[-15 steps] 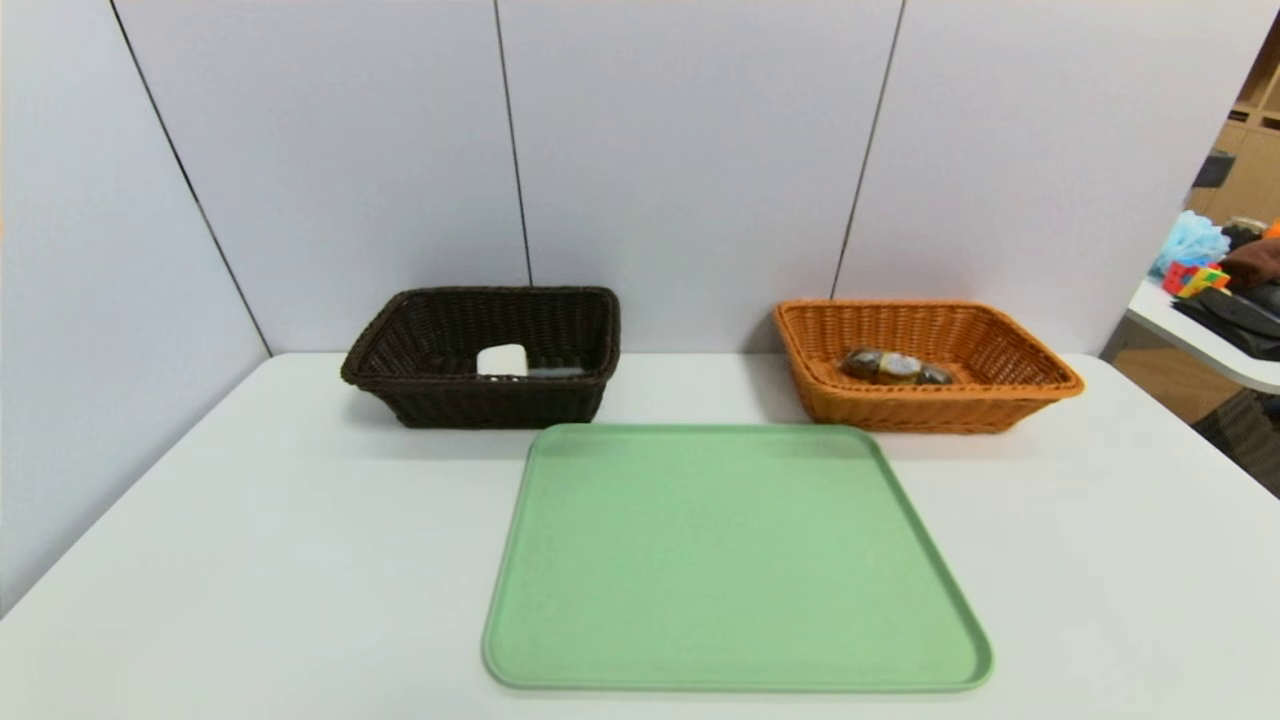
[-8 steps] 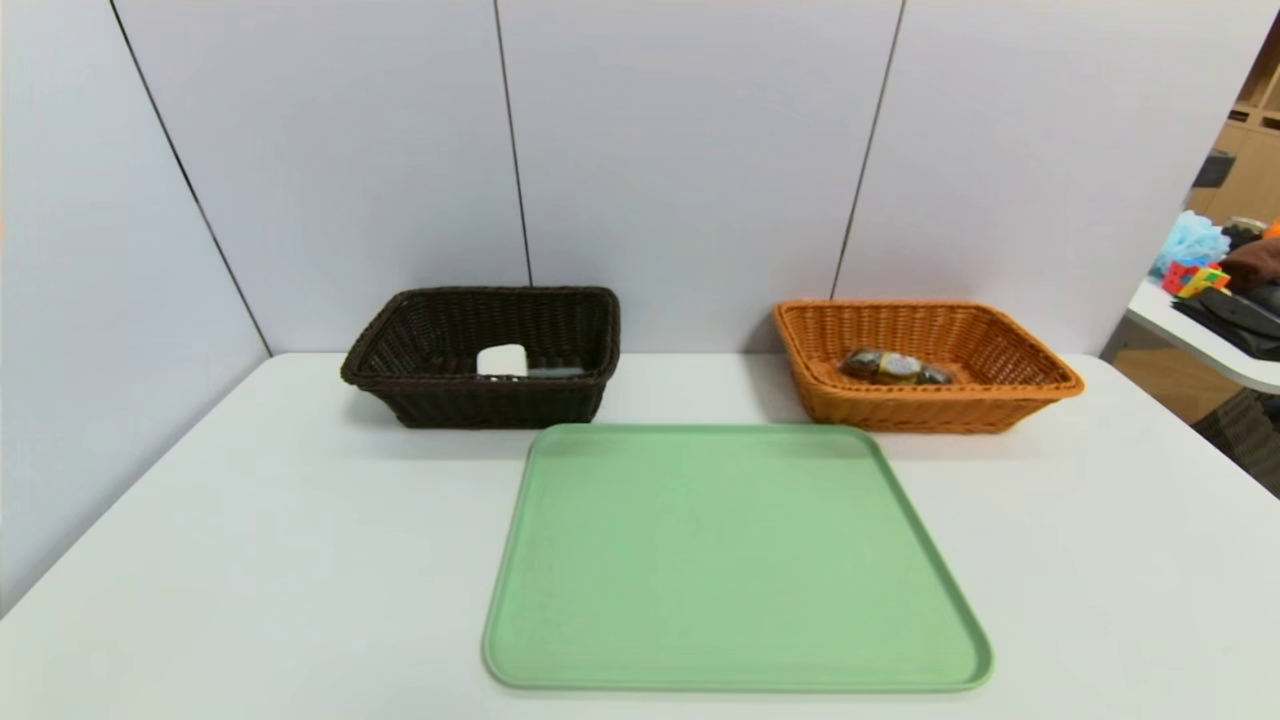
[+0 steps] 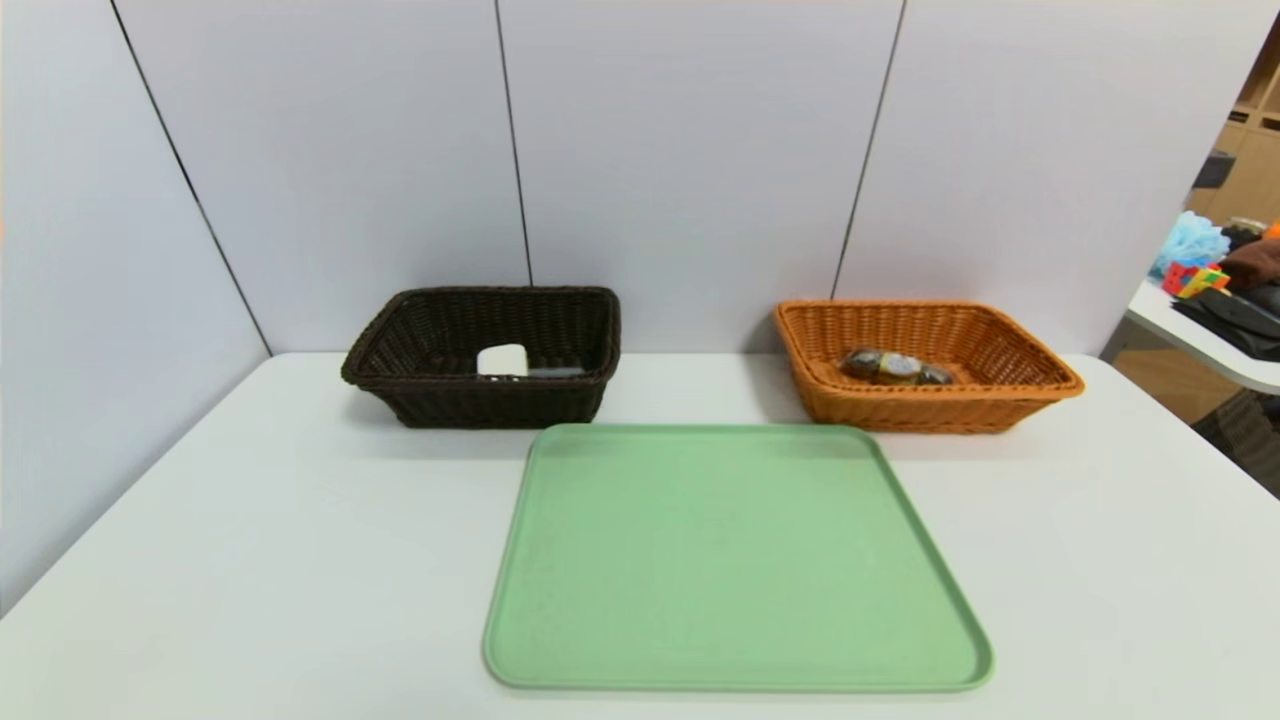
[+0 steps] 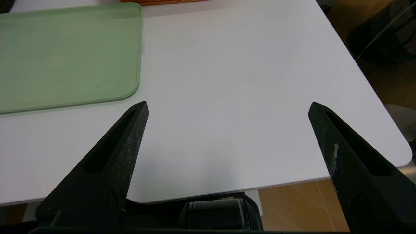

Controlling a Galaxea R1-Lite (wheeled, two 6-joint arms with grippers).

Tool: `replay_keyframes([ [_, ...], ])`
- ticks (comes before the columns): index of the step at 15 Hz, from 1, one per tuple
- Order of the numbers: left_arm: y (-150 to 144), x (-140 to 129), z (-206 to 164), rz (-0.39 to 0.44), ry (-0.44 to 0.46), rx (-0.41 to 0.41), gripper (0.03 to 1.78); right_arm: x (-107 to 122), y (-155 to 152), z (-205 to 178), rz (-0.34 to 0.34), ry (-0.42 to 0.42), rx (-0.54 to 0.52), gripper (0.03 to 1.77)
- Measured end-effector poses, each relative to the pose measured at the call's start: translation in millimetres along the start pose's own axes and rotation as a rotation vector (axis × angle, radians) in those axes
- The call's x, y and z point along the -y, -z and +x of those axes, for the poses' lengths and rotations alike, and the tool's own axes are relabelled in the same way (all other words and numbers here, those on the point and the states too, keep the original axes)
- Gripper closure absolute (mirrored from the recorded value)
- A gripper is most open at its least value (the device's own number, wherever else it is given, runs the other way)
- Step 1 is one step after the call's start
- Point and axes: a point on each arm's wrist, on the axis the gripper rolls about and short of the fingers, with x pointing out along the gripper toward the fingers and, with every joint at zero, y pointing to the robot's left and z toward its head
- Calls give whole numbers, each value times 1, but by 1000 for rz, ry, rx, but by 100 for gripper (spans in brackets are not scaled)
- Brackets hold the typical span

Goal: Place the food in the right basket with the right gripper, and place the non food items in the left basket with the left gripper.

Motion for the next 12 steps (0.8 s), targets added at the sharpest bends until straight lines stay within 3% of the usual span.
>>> replay_keyframes([
  [6,10,1,1,15,24,-5,12,4,15,0,-19,-38,10,10],
  [12,19,3,-1,15,75,15,12,4,21,9,-21,-52,226,10],
])
